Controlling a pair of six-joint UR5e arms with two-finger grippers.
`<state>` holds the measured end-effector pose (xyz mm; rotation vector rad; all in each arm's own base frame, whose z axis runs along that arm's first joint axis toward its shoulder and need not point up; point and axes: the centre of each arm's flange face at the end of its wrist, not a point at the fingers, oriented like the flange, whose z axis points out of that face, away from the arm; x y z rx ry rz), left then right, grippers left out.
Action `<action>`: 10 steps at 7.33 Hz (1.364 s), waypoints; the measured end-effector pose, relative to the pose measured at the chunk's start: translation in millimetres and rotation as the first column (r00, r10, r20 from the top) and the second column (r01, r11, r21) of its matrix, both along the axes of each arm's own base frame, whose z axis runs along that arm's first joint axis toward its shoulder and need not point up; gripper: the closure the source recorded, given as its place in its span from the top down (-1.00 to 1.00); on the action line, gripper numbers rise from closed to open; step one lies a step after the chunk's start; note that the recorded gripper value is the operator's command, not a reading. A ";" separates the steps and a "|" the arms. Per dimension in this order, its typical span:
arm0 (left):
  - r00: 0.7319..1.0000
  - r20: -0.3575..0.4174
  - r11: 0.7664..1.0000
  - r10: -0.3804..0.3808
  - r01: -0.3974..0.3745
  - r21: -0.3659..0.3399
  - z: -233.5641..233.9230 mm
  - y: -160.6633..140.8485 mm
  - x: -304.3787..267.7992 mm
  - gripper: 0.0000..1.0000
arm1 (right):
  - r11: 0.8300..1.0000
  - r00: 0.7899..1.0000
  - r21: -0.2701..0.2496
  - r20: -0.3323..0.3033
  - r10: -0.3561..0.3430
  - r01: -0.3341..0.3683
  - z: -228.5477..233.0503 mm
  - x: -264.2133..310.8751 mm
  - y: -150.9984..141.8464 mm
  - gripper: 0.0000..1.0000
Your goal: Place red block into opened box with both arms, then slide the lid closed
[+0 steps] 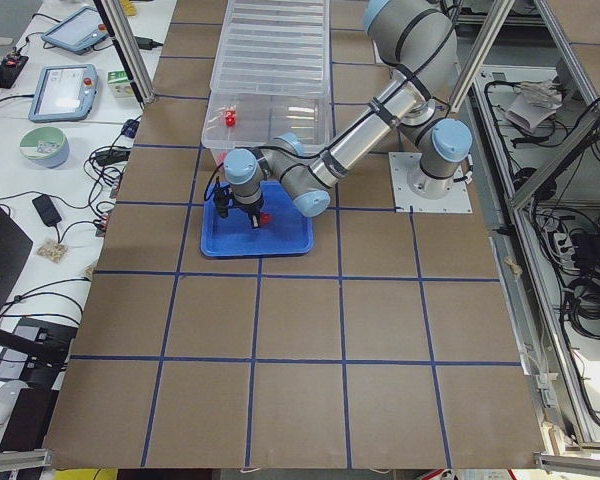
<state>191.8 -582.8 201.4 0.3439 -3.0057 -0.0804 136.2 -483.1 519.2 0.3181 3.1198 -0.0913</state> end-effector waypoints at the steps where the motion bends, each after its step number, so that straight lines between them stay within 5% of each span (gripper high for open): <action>1: 1.000 -0.003 1.000 -0.010 0.010 0.005 27.7 -9.0 -0.1 -1.00 | 1.000 1.000 0.003 -0.001 0.000 0.000 0.4 0.0 -0.5 1.00; 4: 0.995 -0.005 0.995 -0.098 0.098 0.028 184.1 -52.4 -66.5 -1.00 | 1.000 1.000 0.007 -0.002 0.000 0.000 -0.1 -0.5 -0.3 1.00; 6: 0.992 0.004 0.991 -0.125 0.125 0.041 239.6 -51.6 -155.9 -1.00 | 1.000 1.000 0.008 -0.002 0.004 -0.004 -0.9 -0.7 1.4 1.00; 10: 0.994 0.002 0.986 -0.113 0.112 0.120 180.4 -15.3 -260.1 -1.00 | 1.000 1.000 0.013 -0.003 0.011 -0.011 -3.0 -0.9 2.3 1.00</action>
